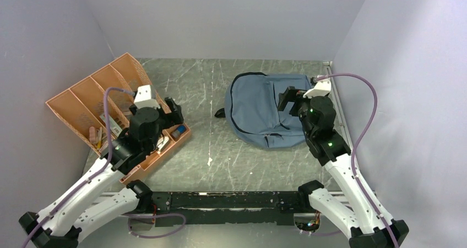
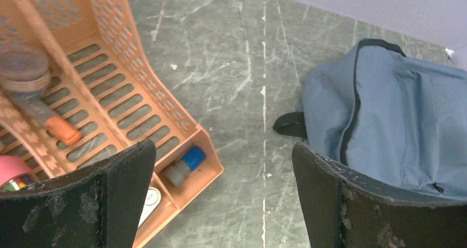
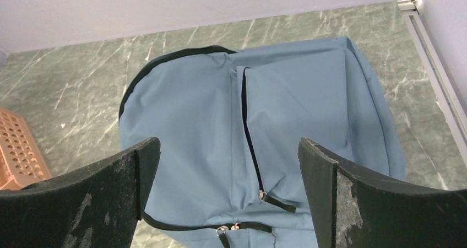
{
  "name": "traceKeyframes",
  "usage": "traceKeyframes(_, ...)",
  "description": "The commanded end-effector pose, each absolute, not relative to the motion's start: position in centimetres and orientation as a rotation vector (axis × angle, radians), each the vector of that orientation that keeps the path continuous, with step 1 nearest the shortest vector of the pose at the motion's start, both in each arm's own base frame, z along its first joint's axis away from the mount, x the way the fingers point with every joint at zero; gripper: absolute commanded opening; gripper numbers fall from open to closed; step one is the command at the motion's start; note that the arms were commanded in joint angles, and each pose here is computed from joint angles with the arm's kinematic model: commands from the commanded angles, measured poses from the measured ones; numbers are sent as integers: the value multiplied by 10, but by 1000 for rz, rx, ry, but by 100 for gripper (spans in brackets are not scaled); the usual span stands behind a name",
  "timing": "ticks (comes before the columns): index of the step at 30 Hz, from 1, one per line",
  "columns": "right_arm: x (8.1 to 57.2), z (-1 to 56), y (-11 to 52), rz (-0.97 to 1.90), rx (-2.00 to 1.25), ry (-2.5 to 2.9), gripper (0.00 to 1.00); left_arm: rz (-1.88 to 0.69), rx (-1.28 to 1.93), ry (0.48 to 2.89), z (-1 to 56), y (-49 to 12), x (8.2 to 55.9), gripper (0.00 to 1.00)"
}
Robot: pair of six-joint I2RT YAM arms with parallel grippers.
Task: Pack the student bag
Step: Reset both arms
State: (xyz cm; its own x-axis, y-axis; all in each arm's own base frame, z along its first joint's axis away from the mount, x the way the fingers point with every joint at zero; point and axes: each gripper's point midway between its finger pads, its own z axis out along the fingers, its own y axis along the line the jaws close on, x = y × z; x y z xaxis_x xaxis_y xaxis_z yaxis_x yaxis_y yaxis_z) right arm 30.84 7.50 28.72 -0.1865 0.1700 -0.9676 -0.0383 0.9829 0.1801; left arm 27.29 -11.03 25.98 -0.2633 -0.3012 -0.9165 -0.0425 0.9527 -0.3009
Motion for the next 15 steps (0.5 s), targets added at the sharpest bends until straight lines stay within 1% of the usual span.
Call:
traceKeyframes(1, 306, 296, 76, 215, 106, 1689, 100, -196, -360, 1780, 260, -81, 260, 97)
traceKeyframes(9, 300, 295, 74, 235, 123, 1673, 100, -148, -358, 1764, 257, -68, 254, 97)
traceKeyframes(15, 301, 292, 69, 201, 146, 1693, 100, -181, -380, 1747, 252, -69, 253, 97)
